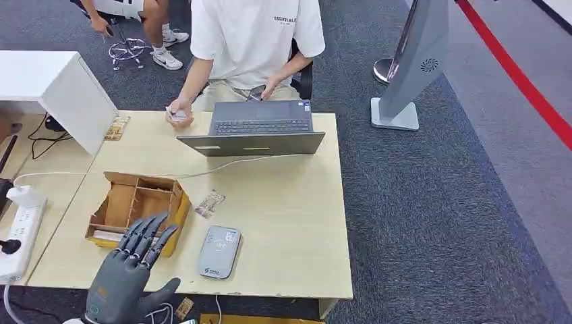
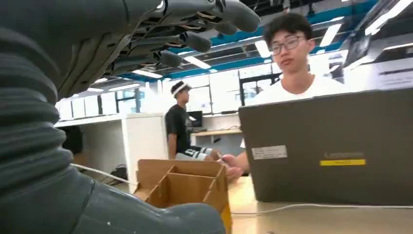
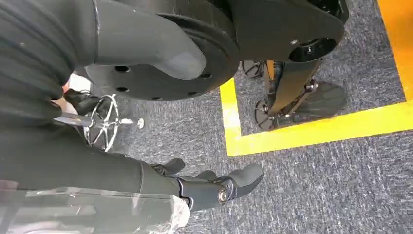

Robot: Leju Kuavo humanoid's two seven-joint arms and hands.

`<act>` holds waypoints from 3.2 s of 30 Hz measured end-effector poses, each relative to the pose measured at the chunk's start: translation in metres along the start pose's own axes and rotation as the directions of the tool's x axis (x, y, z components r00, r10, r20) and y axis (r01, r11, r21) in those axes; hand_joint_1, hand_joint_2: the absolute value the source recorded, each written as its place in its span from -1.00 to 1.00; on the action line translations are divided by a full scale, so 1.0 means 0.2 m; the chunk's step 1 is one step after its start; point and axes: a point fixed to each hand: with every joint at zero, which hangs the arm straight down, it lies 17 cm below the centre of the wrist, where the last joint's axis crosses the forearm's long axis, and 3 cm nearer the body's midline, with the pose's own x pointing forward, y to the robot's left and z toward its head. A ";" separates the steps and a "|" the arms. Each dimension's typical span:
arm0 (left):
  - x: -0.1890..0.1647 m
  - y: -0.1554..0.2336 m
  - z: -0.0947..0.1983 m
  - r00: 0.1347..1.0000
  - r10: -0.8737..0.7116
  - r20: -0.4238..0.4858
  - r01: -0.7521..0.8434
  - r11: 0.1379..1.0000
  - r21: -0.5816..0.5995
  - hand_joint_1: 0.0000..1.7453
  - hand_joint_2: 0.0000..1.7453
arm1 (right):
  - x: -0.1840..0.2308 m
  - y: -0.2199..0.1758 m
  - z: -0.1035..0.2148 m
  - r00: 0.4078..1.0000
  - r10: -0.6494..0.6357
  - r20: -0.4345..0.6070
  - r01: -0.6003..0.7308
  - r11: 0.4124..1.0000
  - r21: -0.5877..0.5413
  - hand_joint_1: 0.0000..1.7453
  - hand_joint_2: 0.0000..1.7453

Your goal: Pass the card to the sensor for recognition and then transmit it.

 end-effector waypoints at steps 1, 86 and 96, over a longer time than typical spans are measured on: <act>-0.01 0.00 0.00 1.000 -0.006 -0.012 0.006 1.000 0.001 -1.00 1.00 | 0.00 0.00 0.00 1.000 0.000 -0.001 0.000 1.000 0.000 -1.00 1.00; -0.67 -0.35 0.17 0.899 -0.132 -0.417 0.114 0.991 -0.067 -1.00 1.00 | 0.00 0.02 0.00 0.994 0.111 0.013 -0.111 0.994 0.003 -1.00 1.00; -0.68 -0.36 0.16 0.899 -0.133 -0.417 0.121 0.991 -0.057 -1.00 1.00 | 0.01 0.02 0.00 0.992 0.120 0.022 -0.121 0.993 0.005 -1.00 1.00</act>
